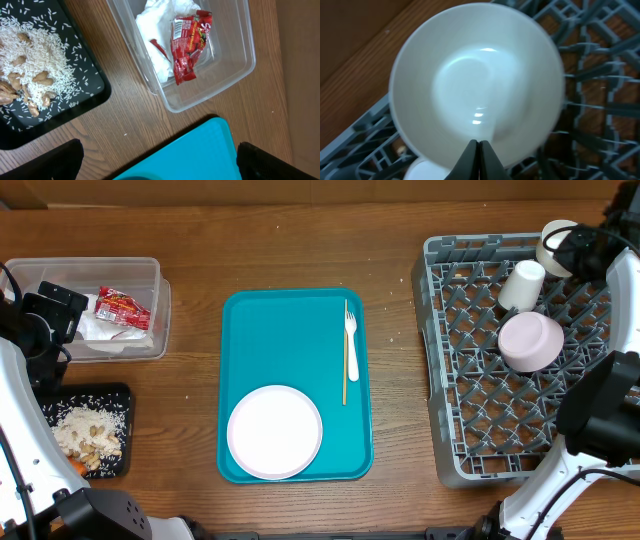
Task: Sort waste into correct bins and load items into the dishwasher
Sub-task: 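Lower the white bowl into the rack, adjust it, and release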
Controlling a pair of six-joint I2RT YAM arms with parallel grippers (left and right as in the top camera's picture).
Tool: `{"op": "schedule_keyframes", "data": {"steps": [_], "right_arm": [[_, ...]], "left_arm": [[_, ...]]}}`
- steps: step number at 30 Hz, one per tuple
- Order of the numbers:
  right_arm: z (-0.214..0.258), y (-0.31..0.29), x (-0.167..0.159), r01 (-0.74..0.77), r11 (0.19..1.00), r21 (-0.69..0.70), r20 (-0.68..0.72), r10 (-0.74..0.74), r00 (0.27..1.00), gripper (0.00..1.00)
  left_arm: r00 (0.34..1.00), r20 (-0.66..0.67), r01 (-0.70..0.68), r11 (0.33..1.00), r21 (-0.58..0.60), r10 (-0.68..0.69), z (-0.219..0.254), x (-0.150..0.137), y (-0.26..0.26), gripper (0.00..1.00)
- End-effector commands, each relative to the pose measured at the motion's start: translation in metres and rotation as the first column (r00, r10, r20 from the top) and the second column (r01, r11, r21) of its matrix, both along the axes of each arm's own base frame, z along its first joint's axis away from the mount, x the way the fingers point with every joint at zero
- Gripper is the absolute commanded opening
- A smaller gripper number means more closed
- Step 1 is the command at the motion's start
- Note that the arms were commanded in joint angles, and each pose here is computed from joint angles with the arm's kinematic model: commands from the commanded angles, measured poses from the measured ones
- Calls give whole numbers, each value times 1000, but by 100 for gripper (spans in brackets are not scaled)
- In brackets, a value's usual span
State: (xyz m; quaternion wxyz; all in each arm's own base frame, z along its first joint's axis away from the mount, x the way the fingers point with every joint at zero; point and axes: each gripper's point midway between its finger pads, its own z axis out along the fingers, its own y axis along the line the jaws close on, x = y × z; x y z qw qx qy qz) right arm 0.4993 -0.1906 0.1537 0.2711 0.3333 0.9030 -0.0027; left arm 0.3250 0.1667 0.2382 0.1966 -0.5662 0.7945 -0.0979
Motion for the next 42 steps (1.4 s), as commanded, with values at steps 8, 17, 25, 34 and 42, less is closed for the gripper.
{"op": "schedule_keyframes", "data": {"steps": [8, 17, 25, 34, 42], "right_arm": [[18, -40, -15, 104, 992, -74, 12, -103, 995, 4], [20, -34, -4, 73, 997, -37, 59, -71, 996, 4], [-20, -24, 3, 8, 1000, 19, 6, -8, 1000, 4], [-34, -29, -12, 40, 999, -6, -81, -41, 996, 4], [-40, -29, -27, 54, 998, -12, -147, -55, 988, 4]], "left_arm": [[1000, 13, 24, 1000, 15, -24, 5, 1, -1, 100], [1000, 13, 24, 1000, 15, -24, 5, 1, -1, 100], [1000, 13, 24, 1000, 15, -24, 5, 1, -1, 100], [1000, 13, 24, 1000, 15, -24, 5, 1, -1, 100], [1000, 13, 24, 1000, 15, -24, 5, 1, -1, 100]]}}
